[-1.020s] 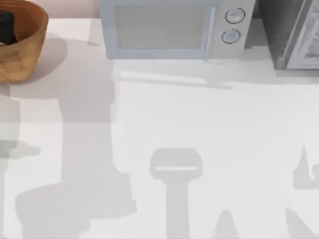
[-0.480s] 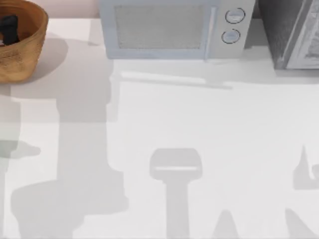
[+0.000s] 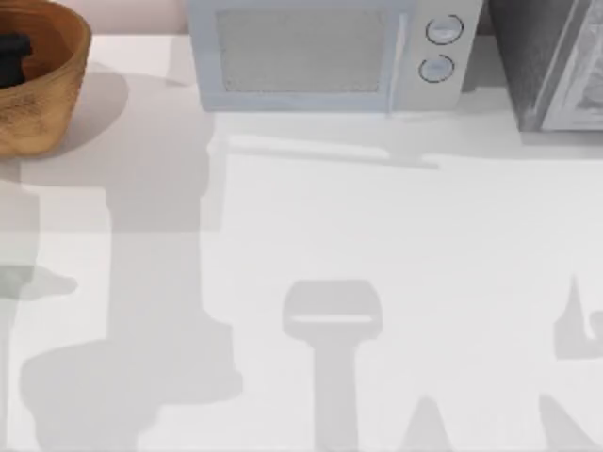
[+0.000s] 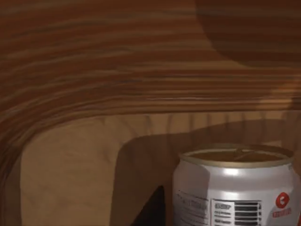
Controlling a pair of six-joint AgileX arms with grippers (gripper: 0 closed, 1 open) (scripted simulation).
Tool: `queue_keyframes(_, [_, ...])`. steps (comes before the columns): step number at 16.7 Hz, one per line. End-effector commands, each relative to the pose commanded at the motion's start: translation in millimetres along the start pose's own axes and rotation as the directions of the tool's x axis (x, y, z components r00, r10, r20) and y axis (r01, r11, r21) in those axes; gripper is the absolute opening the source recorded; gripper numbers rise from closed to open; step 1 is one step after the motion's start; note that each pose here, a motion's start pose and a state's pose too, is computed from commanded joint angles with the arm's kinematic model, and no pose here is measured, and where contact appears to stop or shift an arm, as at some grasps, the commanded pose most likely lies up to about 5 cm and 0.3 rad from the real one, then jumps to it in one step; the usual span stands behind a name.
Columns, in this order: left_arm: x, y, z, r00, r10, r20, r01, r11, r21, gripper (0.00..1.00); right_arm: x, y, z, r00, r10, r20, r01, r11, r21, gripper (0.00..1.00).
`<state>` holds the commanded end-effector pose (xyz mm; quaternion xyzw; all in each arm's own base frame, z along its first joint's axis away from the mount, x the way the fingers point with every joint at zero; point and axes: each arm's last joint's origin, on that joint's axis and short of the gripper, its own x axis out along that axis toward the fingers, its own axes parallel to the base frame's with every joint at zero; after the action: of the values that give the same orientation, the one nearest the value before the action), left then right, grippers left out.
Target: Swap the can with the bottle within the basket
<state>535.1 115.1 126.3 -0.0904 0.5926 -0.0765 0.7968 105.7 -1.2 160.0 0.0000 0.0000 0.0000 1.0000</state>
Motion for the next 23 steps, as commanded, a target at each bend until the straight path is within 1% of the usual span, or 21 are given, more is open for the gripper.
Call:
queue_keyframes(6, [0, 0, 0, 1.0, 0.0, 0.0, 0.0, 1.0, 0.0, 0.02, 0, 0, 0, 1.0, 0.0, 0.0, 0.0, 1.0, 0.0, 1.0])
queue_keyframes(7, [0, 0, 0, 1.0, 0.0, 0.0, 0.0, 1.0, 0.0, 0.0, 0, 0, 0, 1.0, 0.0, 0.0, 0.0, 1.0, 0.0, 1.0])
queue_keyframes(14, [0, 0, 0, 1.0, 0.0, 0.0, 0.0, 1.0, 0.0, 0.0, 0, 0, 0, 1.0, 0.0, 0.0, 0.0, 1.0, 0.0, 1.0])
queue_keyframes(15, [-19, -9, 5, 0.999, -0.002, 0.036, 0.002, 1.0, 0.016, 0.0, 0, 0, 0, 1.0, 0.0, 0.0, 0.0, 1.0, 0.0, 1.0])
queue_keyframes(18, [-23, -9, 5, 0.999, 0.0, 0.036, 0.0, 1.0, 0.007, 0.0, 0, 0, 0, 1.0, 0.0, 0.0, 0.0, 1.0, 0.0, 1.0])
queue_keyframes(20, [-35, -13, 8, 0.999, 0.004, 0.047, -0.004, 1.0, -0.002, 0.0, 0, 0, 0, 1.0, 0.0, 0.0, 0.0, 1.0, 0.0, 1.0])
queue_keyframes(23, [-73, -29, 14, 0.994, 0.015, 0.105, -0.015, 1.0, 0.005, 0.0, 0, 0, 0, 1.0, 0.0, 0.0, 0.0, 1.0, 0.0, 1.0])
